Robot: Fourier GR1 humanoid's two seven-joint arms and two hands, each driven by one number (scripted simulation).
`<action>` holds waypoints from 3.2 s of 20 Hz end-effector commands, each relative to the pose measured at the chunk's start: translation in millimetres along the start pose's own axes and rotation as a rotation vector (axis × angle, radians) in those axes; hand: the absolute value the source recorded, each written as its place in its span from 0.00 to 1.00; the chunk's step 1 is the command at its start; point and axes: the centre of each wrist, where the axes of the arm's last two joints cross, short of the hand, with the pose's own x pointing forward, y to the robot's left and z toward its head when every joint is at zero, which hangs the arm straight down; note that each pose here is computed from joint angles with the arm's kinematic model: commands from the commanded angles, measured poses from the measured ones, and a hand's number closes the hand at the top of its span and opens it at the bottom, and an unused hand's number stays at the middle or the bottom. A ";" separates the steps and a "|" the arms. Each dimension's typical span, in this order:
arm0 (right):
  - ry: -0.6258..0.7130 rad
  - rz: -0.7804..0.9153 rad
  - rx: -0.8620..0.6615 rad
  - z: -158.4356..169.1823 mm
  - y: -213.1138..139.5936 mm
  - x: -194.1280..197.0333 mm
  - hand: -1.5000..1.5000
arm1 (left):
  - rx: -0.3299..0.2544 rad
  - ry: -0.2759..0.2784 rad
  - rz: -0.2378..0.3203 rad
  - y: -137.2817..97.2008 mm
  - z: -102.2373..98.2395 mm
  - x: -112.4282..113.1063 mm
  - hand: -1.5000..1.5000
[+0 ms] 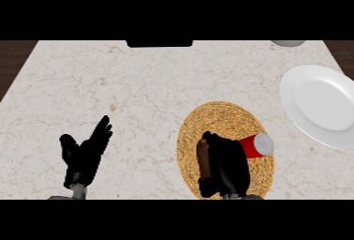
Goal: Pick the sweet potato from the placemat and place it in the plate
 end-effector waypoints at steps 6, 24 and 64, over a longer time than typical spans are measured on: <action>-0.070 -0.280 -0.472 35.1 -47.4 -28.1 1.00 | -0.003 0.031 0.001 7.5 9.9 -1.8 0.50; 0.160 -0.579 -0.836 -14.2 -79.0 -197.8 1.00 | -0.015 0.032 0.003 -0.1 -1.8 -0.5 0.50; 0.187 -0.906 -0.809 -92.0 -100.4 -395.6 0.00 | -0.044 0.004 -0.015 -15.1 -3.1 3.2 0.50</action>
